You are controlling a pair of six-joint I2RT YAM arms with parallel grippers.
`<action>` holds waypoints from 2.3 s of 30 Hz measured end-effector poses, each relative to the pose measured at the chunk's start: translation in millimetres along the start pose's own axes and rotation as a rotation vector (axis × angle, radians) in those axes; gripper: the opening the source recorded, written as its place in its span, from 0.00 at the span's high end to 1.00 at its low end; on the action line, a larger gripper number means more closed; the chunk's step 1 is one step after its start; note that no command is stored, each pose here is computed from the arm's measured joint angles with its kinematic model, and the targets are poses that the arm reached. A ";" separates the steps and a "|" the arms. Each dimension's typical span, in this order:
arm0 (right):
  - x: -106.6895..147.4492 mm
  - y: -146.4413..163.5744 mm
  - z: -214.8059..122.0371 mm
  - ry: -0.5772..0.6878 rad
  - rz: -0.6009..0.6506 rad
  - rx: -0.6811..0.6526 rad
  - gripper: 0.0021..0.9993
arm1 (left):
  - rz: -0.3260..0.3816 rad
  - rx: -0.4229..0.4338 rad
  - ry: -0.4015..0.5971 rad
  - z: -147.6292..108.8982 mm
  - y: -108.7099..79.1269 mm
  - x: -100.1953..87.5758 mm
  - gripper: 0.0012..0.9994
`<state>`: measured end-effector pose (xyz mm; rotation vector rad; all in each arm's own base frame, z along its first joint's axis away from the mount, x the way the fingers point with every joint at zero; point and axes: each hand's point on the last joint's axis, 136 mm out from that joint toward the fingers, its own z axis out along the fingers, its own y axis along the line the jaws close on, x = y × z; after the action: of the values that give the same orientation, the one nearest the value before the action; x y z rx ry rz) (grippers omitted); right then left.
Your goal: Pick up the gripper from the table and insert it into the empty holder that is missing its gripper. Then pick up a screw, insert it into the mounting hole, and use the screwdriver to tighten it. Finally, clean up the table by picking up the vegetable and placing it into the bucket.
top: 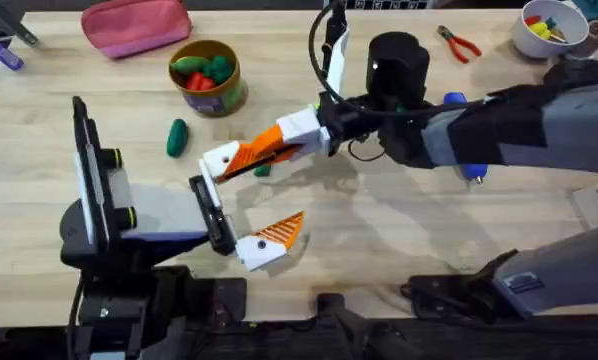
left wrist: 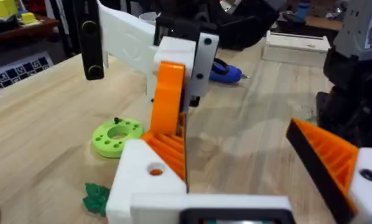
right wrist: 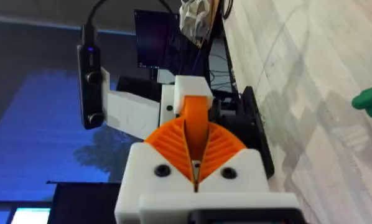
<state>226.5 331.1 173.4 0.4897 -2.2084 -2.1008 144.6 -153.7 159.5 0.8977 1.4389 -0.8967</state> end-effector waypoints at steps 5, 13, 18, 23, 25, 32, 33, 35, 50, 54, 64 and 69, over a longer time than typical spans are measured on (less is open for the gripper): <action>-0.4 -0.2 0.1 -0.003 0.000 0.001 1.00 | -0.002 -0.002 0.000 0.0 0.3 0.0 0.01; -0.4 -0.2 0.1 -0.003 0.000 0.001 1.00 | -0.002 -0.002 0.000 0.0 0.3 0.0 0.01; -0.4 -0.2 0.1 -0.003 0.000 0.001 1.00 | -0.004 -0.002 0.000 0.0 0.3 0.0 0.01; -0.5 -0.3 0.1 -0.003 0.003 0.002 1.00 | -0.005 -0.002 0.000 0.0 0.3 0.0 0.01; -0.5 -0.3 0.1 -0.003 0.003 0.002 1.00 | -0.004 -0.002 0.000 0.0 0.3 0.0 0.01; -5.1 -4.2 0.1 -0.033 0.018 0.019 0.22 | 0.004 0.008 0.000 0.1 -1.5 0.0 0.01; -5.6 -4.6 0.0 -0.036 0.019 0.021 0.10 | 0.004 0.008 -0.001 0.1 -1.5 -0.1 0.01; -6.5 -4.9 0.0 -0.041 0.017 0.022 0.02 | 0.004 0.008 -0.001 0.1 -1.5 -0.1 0.01; -9.4 -5.7 -1.1 -0.058 0.012 0.030 0.01 | 0.010 0.008 0.000 0.1 -1.5 -0.1 0.01; -11.6 3.8 -9.3 -0.077 -0.011 0.036 0.01 | 0.011 0.008 -0.001 0.1 -1.5 -0.1 0.01; 6.5 -20.5 -71.6 -0.179 0.197 0.288 0.01 | 0.011 0.009 -0.001 0.1 -1.6 -0.1 0.01; 7.3 -12.6 -104.3 -0.188 0.190 0.498 0.01 | 0.010 0.010 -0.001 0.1 -1.8 -0.1 0.01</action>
<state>248.5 228.3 167.4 0.0916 -2.7645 -1.5537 143.0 -154.5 159.6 0.9117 1.4291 -0.8975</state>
